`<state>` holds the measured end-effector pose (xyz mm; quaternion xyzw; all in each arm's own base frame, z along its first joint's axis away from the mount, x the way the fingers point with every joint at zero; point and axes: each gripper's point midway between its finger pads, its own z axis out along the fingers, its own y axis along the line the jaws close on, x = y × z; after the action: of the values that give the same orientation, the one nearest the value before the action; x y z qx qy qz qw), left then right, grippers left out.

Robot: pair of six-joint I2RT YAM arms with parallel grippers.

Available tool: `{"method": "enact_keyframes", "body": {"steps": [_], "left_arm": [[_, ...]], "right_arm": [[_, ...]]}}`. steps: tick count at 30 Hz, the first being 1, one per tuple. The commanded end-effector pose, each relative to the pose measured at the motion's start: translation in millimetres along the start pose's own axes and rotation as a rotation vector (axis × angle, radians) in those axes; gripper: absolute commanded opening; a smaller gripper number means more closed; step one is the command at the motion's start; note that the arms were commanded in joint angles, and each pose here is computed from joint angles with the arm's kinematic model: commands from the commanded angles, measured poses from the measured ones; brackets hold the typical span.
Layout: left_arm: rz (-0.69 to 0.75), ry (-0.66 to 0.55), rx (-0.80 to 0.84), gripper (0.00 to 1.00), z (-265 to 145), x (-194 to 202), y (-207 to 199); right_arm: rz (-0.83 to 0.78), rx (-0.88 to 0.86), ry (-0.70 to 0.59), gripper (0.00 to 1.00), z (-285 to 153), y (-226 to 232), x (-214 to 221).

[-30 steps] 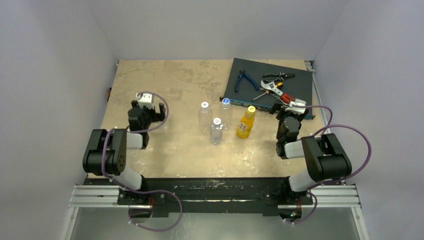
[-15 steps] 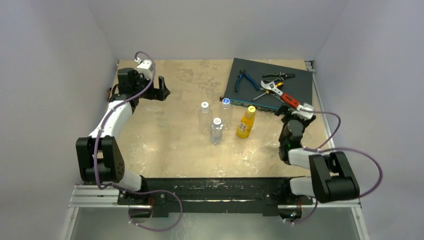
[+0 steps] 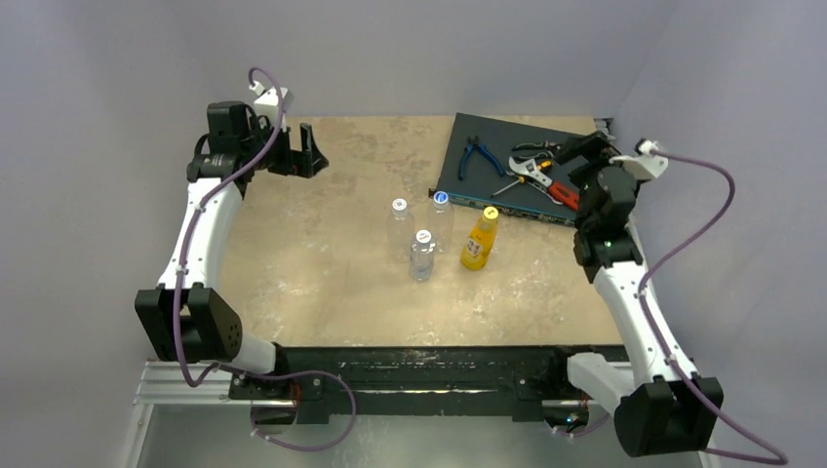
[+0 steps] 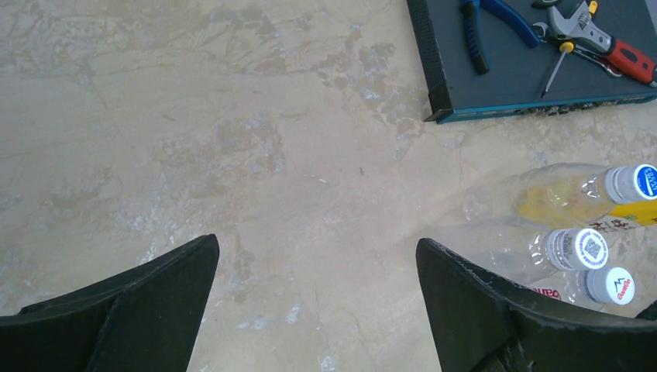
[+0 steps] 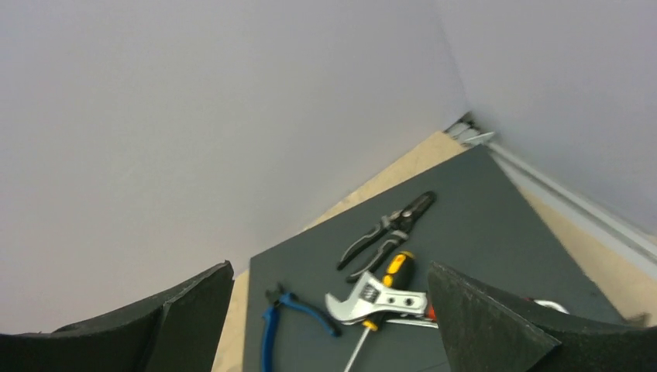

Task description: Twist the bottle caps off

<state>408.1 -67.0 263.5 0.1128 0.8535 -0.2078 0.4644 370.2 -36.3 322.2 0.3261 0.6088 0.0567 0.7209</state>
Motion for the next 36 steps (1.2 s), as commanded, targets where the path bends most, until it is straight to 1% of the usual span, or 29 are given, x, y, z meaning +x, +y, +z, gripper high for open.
{"method": "enact_keyframes", "body": {"steps": [1,5,11,14,17,20,23,26,31,36], "left_arm": [[-0.037,0.074,-0.024,1.0,-12,8,0],[-0.052,0.079,-0.035,1.0,-16,9,-2],[-0.063,0.133,-0.079,1.0,-23,18,3],[-0.06,0.123,-0.14,1.0,-30,16,10],[-0.053,0.116,-0.162,1.0,-38,15,10],[-0.055,0.135,-0.212,1.0,-43,20,17],[-0.062,0.18,-0.255,1.0,-46,29,24],[-0.038,0.201,-0.247,1.0,-49,31,23],[-0.03,0.234,-0.233,1.0,-53,33,20],[0.004,0.238,-0.198,1.0,-57,32,13]], "right_arm": [[-0.08,-0.139,0.33,0.99,-7,60,37],[-0.182,-0.201,0.511,0.99,-24,109,62],[-0.245,-0.326,0.531,0.99,-68,176,60],[-0.265,-0.433,0.562,0.99,-96,213,67],[-0.286,-0.543,0.631,0.99,-129,244,91],[-0.347,-0.624,0.7,0.99,-169,267,127],[-0.423,-0.631,0.743,0.99,-193,275,160],[-0.471,-0.626,0.754,0.94,-206,276,182],[-0.53,-0.58,0.766,0.89,-209,263,206],[-0.566,-0.537,0.747,0.87,-205,251,220]]}}
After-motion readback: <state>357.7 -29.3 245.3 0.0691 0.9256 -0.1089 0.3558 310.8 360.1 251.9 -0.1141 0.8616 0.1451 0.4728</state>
